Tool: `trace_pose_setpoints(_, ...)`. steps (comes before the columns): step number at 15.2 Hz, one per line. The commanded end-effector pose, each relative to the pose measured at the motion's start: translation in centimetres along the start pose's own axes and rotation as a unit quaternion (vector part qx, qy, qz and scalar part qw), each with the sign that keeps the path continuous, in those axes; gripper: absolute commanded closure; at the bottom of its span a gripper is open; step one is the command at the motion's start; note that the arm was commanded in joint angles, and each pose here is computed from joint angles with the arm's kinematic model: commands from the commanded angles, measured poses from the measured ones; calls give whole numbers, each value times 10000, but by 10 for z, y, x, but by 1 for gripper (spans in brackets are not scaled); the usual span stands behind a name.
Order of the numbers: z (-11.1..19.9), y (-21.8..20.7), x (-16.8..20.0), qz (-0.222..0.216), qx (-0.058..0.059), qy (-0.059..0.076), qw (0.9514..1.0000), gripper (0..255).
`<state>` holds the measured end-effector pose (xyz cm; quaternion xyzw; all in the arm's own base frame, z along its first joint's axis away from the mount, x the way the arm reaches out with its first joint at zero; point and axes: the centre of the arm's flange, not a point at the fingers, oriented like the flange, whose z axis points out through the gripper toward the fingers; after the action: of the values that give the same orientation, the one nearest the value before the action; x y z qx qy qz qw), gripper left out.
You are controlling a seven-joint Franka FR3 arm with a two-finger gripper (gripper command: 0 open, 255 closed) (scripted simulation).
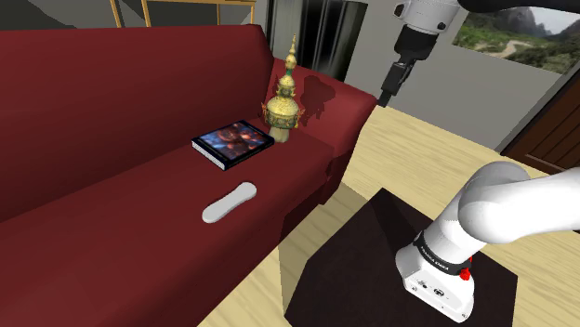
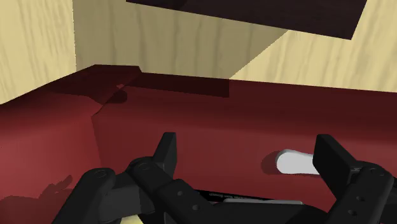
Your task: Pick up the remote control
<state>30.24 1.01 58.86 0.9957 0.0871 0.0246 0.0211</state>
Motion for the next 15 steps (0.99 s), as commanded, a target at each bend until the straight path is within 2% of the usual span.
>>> trace_pose_setpoints(1,0,0,0,0,0,0,10000,0)
trace_pose_setpoints(4,28,-1,28,-503,5,21,9987,0)
trace_pose_setpoints(8,65,-6,64,-1171,12,49,9931,0)
trace_pose_setpoints(11,92,-14,91,-1669,17,70,9859,0)
trace_pose_setpoints(15,128,-28,126,-2326,24,97,9725,0)
